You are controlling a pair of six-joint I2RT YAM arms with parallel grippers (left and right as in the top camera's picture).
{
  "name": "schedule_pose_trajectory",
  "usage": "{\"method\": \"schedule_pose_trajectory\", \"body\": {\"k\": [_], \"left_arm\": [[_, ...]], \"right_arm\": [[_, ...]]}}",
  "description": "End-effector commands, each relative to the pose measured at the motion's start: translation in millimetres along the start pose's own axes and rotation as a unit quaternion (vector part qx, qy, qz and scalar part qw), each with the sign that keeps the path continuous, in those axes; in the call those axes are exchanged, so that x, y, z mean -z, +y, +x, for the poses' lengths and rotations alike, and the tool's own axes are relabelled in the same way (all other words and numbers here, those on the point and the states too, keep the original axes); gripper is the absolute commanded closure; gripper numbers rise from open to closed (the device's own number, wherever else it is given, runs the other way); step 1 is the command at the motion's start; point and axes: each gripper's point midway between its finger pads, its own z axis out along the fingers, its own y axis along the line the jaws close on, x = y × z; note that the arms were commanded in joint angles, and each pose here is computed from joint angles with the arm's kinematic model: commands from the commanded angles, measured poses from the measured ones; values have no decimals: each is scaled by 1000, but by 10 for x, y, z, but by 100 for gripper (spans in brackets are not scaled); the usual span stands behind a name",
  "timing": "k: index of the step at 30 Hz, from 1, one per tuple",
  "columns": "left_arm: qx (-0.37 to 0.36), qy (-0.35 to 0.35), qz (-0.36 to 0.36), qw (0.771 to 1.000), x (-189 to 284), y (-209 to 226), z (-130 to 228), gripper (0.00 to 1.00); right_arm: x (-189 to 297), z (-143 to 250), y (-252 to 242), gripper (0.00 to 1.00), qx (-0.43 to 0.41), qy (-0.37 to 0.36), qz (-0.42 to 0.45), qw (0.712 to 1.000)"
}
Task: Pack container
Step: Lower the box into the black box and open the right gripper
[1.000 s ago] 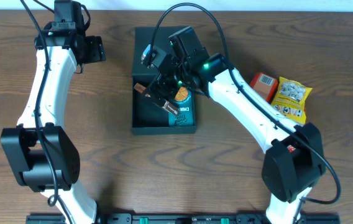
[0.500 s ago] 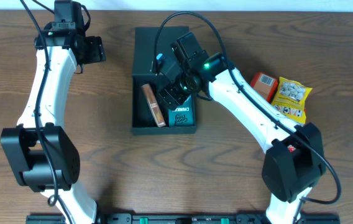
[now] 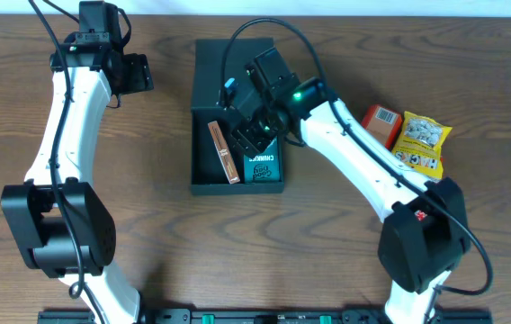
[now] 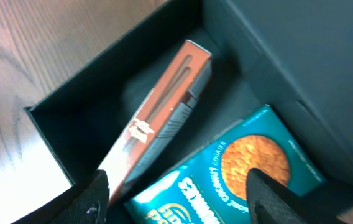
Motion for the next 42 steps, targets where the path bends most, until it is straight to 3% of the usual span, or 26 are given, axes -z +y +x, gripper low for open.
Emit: {"method": "schedule_pose_trajectory", "body": {"k": [1,13,19,21,25,29,42], "left_arm": [[9,-7,-1,1000,51,22,-47,18],[32,-5,-28,999,32,381,-70,18],[62,8,6,998,10,608,-46,18],[74,8,11,997,8,696,-48,18],[85,9,15,996,7,787,-48,18],[78,8,15,997,8,791,-49,18],[78,12,14,997,8,791,-32,18]], "right_arm": [[-138,-14,98,30,8,10,-7,1000],[-483,129,199,31,-3,58,32,998],[-621,174,196,32,-22,68,41,997],[-670,208,188,36,-29,74,41,996],[-696,200,213,57,-31,72,32,996],[-707,118,318,72,-33,54,-3,998],[-535,-12,202,90,-140,7,-115,983]]}}
